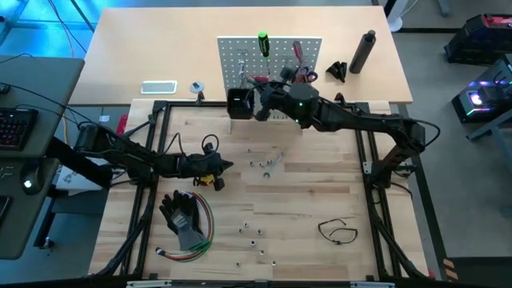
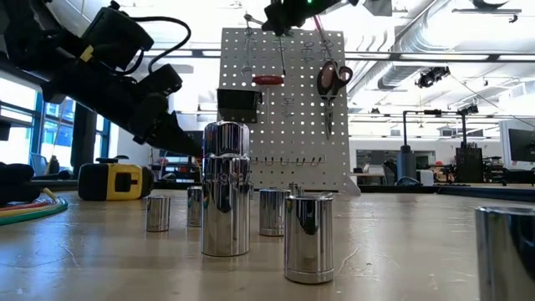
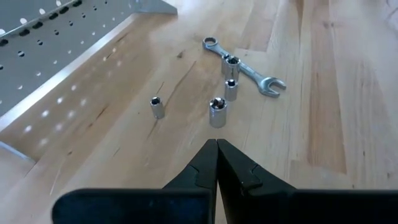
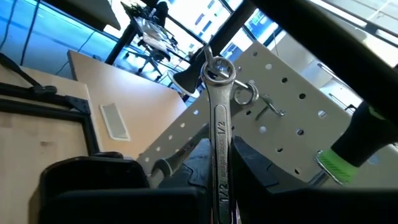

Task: Hang tools onto peg board
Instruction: Hang the left silver wrench on the white peg board, then hang the silver wrench on the white peg board

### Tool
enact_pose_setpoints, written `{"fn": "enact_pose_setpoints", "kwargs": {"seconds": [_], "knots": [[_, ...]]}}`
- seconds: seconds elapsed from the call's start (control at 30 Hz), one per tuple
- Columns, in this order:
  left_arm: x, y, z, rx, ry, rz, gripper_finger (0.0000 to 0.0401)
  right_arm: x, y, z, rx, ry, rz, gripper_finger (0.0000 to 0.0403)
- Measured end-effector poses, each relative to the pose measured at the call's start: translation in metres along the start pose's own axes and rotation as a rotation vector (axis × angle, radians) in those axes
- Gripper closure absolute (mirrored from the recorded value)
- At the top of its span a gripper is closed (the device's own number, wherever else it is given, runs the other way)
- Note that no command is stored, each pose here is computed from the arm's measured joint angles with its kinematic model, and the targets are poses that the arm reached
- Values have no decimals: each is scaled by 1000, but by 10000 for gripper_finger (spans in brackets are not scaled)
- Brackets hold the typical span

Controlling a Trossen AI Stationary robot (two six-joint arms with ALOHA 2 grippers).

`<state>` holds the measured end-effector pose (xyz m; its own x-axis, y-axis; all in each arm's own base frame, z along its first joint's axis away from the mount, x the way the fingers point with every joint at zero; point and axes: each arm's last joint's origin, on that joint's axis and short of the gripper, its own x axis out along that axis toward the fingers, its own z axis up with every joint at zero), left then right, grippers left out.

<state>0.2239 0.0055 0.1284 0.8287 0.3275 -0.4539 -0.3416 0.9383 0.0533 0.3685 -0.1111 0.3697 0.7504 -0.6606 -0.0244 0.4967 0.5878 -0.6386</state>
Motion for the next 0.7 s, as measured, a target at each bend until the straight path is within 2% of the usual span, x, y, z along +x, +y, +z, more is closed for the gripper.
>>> {"fn": "enact_pose_setpoints", "kwargs": {"seconds": [0.23, 0.5, 0.7], "knots": [[0, 1, 0, -2, 0, 7, 401, 4, -6, -6, 10, 12, -8, 368], [0, 1, 0, -6, -2, 6, 401, 2, -2, -5, -4, 25, 12, 280], [0, 1, 0, -21, 0, -4, 401, -3, 8, -2, -27, 64, 21, 232]]}}
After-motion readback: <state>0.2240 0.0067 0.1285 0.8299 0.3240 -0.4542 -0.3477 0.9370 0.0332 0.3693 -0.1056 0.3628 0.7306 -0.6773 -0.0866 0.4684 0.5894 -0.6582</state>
